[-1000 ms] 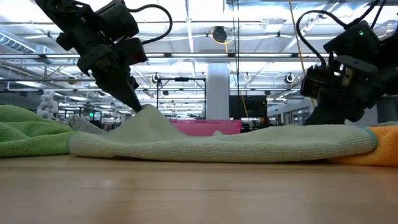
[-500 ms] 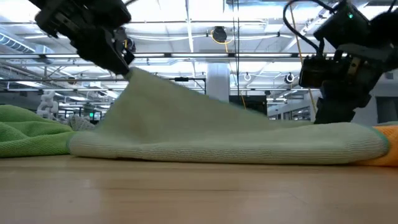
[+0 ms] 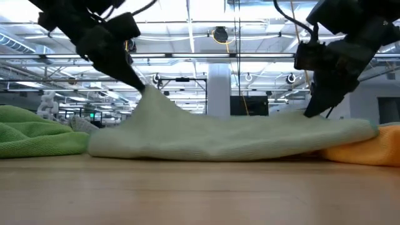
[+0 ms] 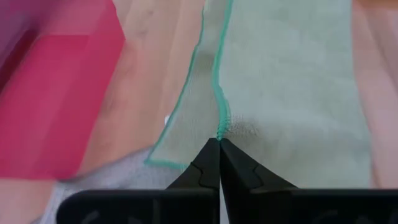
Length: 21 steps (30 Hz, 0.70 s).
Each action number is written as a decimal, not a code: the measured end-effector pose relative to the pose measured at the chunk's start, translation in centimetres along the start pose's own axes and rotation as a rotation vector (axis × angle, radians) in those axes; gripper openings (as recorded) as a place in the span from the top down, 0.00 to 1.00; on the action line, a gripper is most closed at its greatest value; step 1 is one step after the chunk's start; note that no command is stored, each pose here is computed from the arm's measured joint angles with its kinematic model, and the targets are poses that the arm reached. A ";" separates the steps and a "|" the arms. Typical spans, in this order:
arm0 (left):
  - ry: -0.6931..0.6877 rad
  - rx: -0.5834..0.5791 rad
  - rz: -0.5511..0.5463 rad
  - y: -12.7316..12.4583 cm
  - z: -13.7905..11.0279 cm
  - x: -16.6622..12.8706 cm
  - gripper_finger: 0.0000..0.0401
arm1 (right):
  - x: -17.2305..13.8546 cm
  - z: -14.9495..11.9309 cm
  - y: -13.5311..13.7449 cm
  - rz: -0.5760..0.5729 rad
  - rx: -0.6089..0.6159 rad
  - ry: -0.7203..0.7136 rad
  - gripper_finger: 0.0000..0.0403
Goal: Fold microfiber towels
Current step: Fold the top light green towel
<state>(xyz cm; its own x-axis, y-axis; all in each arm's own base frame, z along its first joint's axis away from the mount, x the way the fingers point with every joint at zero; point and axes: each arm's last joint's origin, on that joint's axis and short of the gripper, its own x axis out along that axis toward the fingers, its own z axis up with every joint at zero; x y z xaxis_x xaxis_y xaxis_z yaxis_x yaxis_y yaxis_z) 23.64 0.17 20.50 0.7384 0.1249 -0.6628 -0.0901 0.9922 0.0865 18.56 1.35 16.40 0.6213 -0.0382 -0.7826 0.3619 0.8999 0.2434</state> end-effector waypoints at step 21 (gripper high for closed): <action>0.105 -0.011 0.069 1.4 -1.1 2.3 0.98 | 1.3 0.3 0.0 -0.111 -0.116 -0.061 0.94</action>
<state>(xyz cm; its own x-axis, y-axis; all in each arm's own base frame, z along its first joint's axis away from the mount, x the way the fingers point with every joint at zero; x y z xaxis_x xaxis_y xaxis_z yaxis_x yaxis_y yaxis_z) 24.47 1.82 18.26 0.6558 0.1916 -0.7302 -0.1459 0.9812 0.1264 19.58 1.18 15.57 0.6245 -0.1633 -0.7638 0.3501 0.9327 0.0868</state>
